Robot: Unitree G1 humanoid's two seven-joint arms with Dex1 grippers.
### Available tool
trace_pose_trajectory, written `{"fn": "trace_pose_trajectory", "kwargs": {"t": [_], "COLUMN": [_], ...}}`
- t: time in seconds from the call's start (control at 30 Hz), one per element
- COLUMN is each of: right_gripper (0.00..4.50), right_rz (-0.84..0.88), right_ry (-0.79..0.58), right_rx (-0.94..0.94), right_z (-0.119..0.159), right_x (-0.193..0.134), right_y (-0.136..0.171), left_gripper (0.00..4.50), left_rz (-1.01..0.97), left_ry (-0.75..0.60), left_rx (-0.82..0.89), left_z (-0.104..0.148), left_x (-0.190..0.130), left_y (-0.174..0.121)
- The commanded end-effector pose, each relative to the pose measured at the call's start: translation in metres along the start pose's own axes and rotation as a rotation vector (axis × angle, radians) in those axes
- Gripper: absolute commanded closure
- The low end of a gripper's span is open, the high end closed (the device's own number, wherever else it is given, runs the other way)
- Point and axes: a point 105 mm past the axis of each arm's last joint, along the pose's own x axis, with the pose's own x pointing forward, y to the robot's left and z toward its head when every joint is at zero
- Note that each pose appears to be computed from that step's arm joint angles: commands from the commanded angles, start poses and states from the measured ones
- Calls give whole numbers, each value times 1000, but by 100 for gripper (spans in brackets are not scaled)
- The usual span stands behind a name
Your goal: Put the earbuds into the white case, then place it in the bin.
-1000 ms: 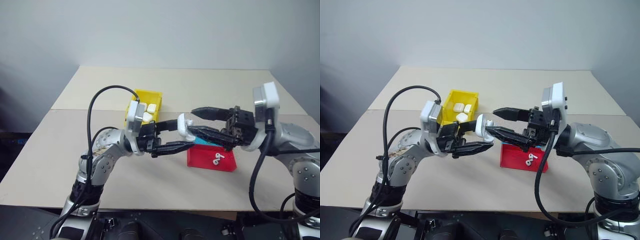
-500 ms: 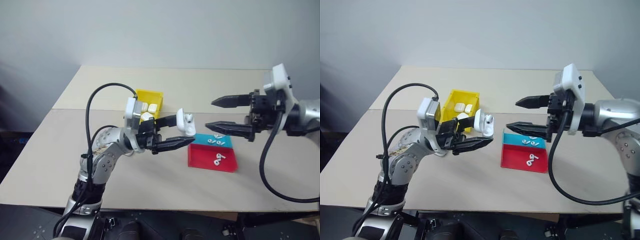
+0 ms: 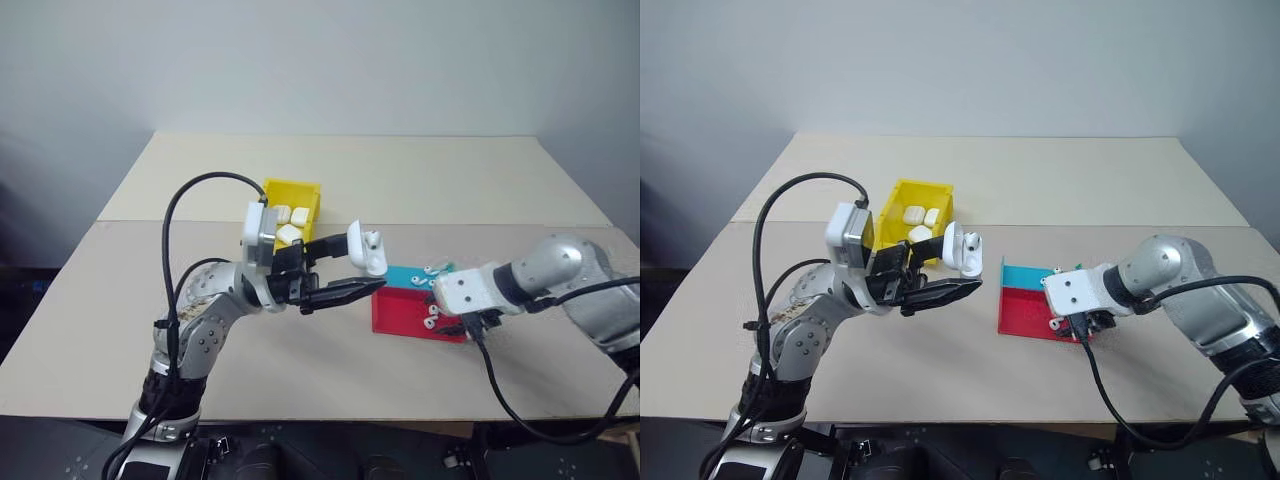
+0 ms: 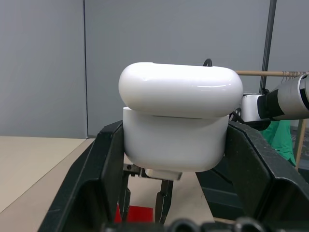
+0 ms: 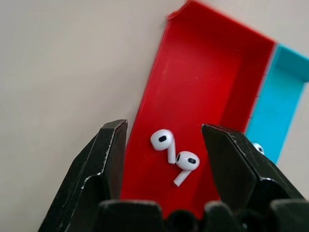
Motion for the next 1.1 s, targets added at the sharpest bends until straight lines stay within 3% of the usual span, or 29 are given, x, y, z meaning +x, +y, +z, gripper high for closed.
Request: {"fn": "trace_pose_trajectory", "kwargs": {"t": [0.03,0.83,0.93,1.1], "right_gripper": [158,158,215,383], "right_rz": [-2,77,85,98], "right_ry": [37,87,75,62], "right_rx": [-95,-180,-178,-175], "right_z": [-4,-29,-28,-26], "right_x": [-2,24,25,27], "right_y": [-9,-15,-13,-10], "left_gripper": [169,169,169,169], "left_rz": [-20,28,32,32], "left_ry": [-36,-41,-38,-33], "left_rx": [50,65,66,66], "left_z": [12,12,12,13], "left_x": [3,1,0,-1], "left_y": [-7,-12,-12,-12]}}
